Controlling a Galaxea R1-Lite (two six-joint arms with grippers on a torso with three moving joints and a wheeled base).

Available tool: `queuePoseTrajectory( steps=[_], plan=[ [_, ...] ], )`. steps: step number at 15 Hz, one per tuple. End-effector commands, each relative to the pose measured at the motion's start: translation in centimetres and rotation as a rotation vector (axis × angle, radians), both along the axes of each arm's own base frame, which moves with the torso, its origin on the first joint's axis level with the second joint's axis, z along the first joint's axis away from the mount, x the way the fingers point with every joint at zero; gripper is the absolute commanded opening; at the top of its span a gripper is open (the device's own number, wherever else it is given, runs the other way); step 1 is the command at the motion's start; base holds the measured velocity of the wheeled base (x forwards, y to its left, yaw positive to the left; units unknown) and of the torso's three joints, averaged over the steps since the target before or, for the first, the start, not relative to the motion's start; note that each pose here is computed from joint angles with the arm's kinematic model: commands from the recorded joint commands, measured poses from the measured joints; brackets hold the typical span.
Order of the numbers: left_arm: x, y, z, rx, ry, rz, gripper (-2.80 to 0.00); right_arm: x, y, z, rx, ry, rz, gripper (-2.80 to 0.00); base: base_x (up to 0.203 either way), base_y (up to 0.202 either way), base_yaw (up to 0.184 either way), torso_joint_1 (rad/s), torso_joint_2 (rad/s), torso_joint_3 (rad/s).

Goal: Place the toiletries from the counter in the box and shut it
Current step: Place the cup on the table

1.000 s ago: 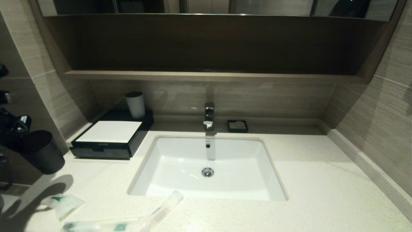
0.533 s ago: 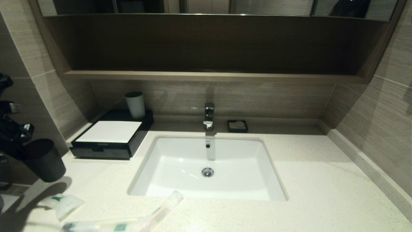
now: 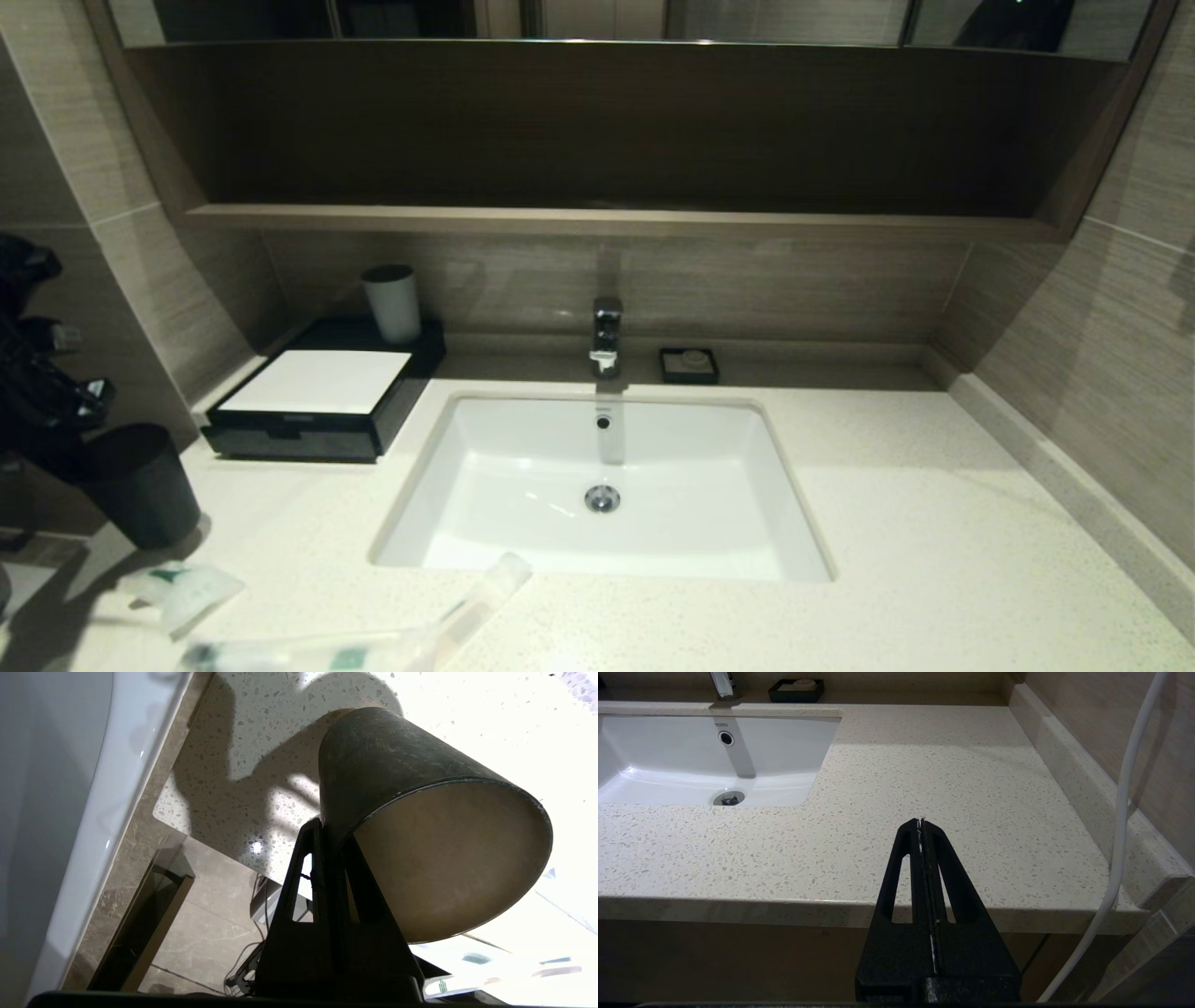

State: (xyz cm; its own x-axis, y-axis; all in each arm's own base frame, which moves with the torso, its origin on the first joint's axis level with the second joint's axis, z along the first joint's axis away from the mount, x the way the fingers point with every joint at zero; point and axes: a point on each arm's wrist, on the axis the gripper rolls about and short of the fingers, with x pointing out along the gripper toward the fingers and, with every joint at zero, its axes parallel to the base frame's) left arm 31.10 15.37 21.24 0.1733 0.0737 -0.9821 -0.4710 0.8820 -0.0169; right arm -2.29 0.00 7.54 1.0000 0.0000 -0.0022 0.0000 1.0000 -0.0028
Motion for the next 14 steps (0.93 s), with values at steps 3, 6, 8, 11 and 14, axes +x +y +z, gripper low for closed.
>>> queuePoseTrajectory(
  steps=[3, 6, 8, 11, 14],
  plan=[
    [0.6, 0.4, -1.0, -0.006, 0.015, 0.003, -2.80, 0.0, 0.0, 0.0, 0.000, 0.001, 0.000, -2.80, 0.000, 0.000, 0.000, 0.000, 0.00, 0.000],
    [1.1, 0.9, -1.9, -0.013, 0.022, 0.011, -2.80, 0.0, 0.0, 0.0, 0.000, 0.001, 0.000, -2.80, 0.000, 0.000, 0.000, 0.000, 0.00, 0.000],
    [1.2, 1.2, -2.4, -0.019, 0.031, 0.014, -2.80, 0.0, 0.0, 0.0, 0.000, 0.001, 0.000, -2.80, 0.000, 0.000, 0.000, 0.000, 0.00, 0.000],
    [1.5, 1.3, -2.8, -0.022, 0.036, 0.015, -2.80, 0.0, 0.0, 0.0, 0.000, 0.001, 0.000, -2.80, 0.000, 0.000, 0.000, 0.000, 0.00, 0.000],
    [1.6, 1.7, -2.9, -0.015, 0.024, 0.020, 0.00, 0.0, 0.0, 0.0, 0.000, -0.001, 0.000, -2.80, 0.000, 0.000, 0.000, 0.000, 0.00, 0.000]
  ],
)
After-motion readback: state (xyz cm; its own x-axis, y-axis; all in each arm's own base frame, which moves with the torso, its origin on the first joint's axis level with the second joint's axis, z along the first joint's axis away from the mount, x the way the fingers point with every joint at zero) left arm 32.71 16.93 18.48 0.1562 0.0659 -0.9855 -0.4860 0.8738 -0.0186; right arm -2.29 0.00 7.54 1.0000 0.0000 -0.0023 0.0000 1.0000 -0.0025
